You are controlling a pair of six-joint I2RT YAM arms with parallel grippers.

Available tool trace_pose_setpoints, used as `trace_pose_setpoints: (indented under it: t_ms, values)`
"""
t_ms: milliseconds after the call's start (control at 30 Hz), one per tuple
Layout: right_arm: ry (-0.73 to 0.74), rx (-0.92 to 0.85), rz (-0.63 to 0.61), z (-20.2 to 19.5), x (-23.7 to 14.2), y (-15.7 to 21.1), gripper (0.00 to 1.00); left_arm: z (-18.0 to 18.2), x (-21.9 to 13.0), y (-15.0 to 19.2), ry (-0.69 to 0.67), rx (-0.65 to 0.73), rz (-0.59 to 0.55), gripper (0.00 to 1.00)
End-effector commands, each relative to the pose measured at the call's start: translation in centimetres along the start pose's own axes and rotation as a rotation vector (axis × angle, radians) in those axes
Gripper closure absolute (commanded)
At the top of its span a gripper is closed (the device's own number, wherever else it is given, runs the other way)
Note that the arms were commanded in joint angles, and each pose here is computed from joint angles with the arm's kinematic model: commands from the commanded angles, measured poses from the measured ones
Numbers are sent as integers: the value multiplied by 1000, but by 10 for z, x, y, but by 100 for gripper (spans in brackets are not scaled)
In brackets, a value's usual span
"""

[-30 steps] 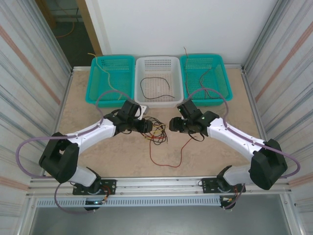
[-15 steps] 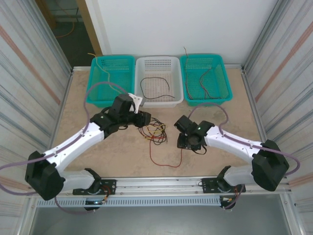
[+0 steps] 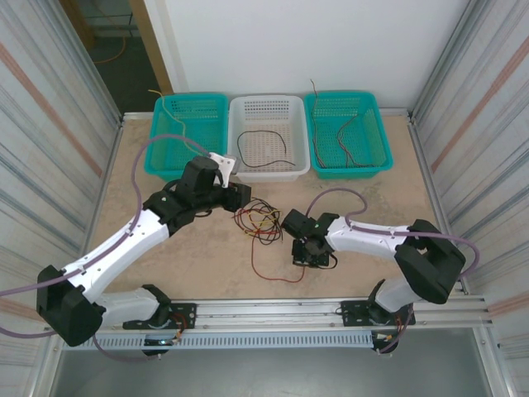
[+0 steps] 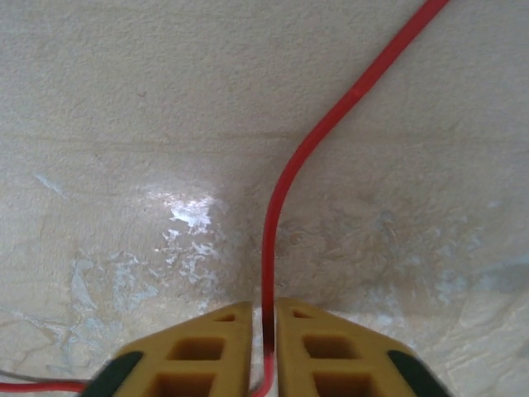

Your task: Untangle the cables

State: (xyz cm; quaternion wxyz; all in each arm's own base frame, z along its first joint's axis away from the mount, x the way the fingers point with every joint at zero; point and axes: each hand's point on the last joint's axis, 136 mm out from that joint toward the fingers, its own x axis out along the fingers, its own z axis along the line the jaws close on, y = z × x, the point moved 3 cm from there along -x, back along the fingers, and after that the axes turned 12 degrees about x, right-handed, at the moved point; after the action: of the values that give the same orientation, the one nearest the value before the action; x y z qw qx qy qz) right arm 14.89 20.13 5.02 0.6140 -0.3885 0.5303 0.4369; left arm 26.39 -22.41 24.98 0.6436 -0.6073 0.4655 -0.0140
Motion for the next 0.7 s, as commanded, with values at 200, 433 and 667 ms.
trace_pose_setpoints:
  t_ms: [200, 433, 667]
  values:
    - [-255, -116, -271, 12, -86, -25, 100, -10, -27, -33, 39, 41, -129, 53]
    - [-580, -249, -538, 27, -206, -45, 100, -50, -28, -61, 267, 68, -283, 48]
    - [-710, -281, -751, 47, -287, -75, 100, -101, -19, -77, 501, 141, -382, 36]
